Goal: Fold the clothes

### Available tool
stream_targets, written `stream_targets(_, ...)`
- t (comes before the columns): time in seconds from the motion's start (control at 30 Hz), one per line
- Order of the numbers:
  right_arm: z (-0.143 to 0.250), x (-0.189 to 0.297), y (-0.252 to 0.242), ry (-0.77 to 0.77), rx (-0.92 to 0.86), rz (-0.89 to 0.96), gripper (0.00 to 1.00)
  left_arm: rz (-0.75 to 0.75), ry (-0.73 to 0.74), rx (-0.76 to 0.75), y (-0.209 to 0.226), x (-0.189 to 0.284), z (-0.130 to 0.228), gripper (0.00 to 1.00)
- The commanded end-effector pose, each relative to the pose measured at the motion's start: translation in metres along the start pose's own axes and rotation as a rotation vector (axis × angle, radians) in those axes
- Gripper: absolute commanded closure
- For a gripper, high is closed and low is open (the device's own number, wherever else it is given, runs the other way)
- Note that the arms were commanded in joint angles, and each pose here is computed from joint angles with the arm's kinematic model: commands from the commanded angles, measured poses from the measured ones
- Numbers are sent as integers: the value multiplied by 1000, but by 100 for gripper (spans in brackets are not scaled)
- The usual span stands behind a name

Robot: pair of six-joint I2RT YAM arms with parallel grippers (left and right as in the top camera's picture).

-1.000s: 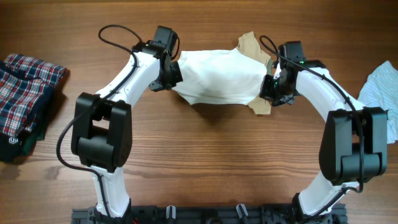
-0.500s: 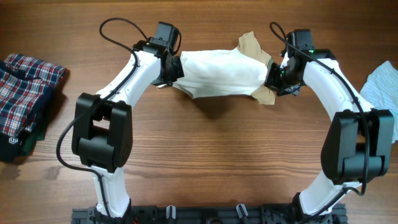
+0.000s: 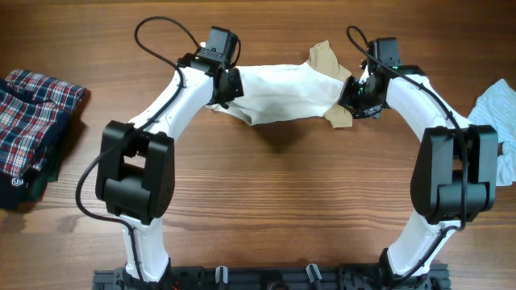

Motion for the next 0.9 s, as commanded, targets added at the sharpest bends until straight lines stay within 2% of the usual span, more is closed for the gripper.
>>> stream_targets(0.0, -10, 1, 4, -33, -43, -30, 96, 1, -37, -46, -12, -1, -2, 96)
stream_targets(0.2, -15, 1, 4, -61, -63, -35, 96, -53, -22, -50, -6, -19, 2, 96)
stream_targets(0.27, -17, 1, 5, -68, -62, -38, 91, -65, -19, -50, -4, -23, 3, 92)
stream_targets(0.33, -18, 1, 5, -73, -60, -35, 75, -64, -20, -49, -4, -23, 3, 73)
stream_targets(0.37, -18, 1, 4, -76, -60, -27, 63, -68, -23, -48, -3, -23, 2, 63)
stream_targets(0.43, -21, 1, 3, -94, -28, -18, 51, -90, -39, -50, 1, -23, -2, 43)
stream_targets(0.5, -29, 5, 7, -139, 43, -31, 44, -79, -59, -108, -4, -17, -10, 37)
stream_targets(0.6, -40, 23, 14, -199, 165, -40, 31, -99, -107, -113, -14, 15, -34, 28)
stream_targets(0.67, -39, 33, 16, -206, 220, -36, 26, -98, -108, -109, -18, 30, -41, 17)
stream_targets(0.7, -38, 36, 16, -204, 245, -34, 24, -104, -101, -87, -17, 32, -41, 16)
stream_targets(0.83, -21, 55, 12, -142, 282, 0, 25, -76, 26, 70, -3, 32, -29, 13)
stream_targets(0.87, -10, 59, 5, -85, 236, 42, 31, -32, 80, 86, -4, 32, -25, 12)
Point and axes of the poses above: each gripper's point midway between its finger pads, its own x axis back along the fingers, its own y axis along the line the jaws close on, z = x × y, the point moved 6 cm from there along x, back along the fingers, and after that the axes turned 6 degrees about x, right-handed, at the moved point
